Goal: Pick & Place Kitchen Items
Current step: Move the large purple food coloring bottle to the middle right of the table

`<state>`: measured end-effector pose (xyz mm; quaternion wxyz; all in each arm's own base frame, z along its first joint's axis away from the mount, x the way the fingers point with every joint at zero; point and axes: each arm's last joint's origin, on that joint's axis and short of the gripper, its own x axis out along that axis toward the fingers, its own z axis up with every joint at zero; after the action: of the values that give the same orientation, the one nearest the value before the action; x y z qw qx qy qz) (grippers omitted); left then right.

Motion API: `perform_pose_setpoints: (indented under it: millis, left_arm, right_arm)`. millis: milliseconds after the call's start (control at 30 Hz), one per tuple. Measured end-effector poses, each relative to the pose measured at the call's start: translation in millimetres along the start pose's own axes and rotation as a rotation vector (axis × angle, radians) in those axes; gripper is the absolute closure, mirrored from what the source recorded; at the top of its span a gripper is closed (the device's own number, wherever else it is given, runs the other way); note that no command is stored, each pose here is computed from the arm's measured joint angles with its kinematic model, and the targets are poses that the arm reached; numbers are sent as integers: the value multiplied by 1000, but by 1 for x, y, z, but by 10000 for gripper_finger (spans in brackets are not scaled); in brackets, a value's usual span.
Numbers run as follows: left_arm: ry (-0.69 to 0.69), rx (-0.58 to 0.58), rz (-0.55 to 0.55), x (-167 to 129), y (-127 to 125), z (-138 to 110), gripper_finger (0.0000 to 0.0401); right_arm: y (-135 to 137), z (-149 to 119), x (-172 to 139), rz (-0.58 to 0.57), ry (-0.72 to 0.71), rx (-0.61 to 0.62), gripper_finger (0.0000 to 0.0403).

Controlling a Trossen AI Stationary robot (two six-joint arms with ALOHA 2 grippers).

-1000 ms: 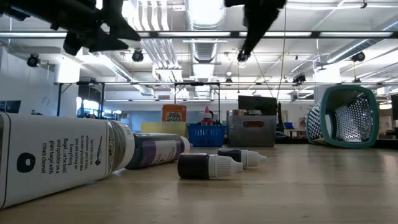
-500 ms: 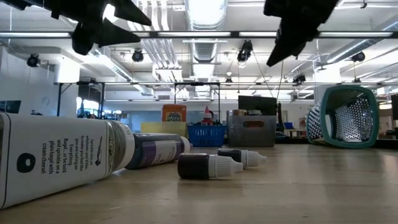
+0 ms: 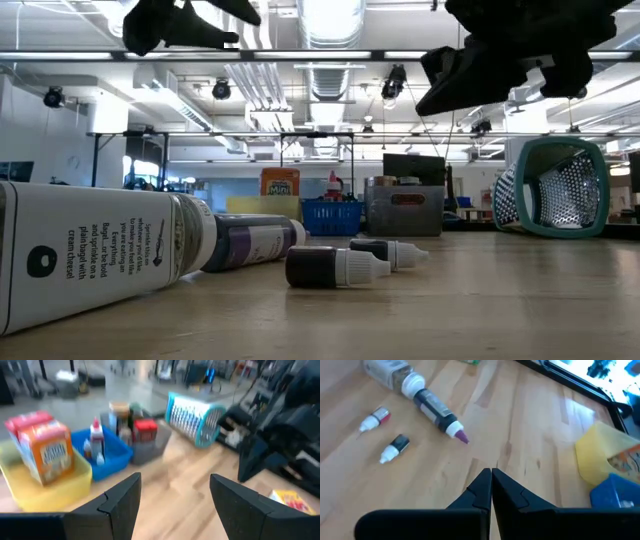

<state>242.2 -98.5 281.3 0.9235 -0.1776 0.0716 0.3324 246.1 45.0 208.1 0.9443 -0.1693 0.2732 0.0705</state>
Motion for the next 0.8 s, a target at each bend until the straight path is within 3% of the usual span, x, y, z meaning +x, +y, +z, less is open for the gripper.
perform_pose_setpoints:
  millis: [167,267,600,800]
  left_arm:
    - [114,-16,5,3,-4,-7,158]
    - [129,-7,19,5,-4,-12,158]
    - [164,-28,82,5,6,-19,158]
    - [169,-19,93,4,8,-20,158]
  right_arm:
    - [0,12,13,11,9,7,391]
    - [1,24,20,72,-12,-77,372]
    - [1,52,63,187,20,-324,229]
    - [-5,46,96,365,20,-365,171]
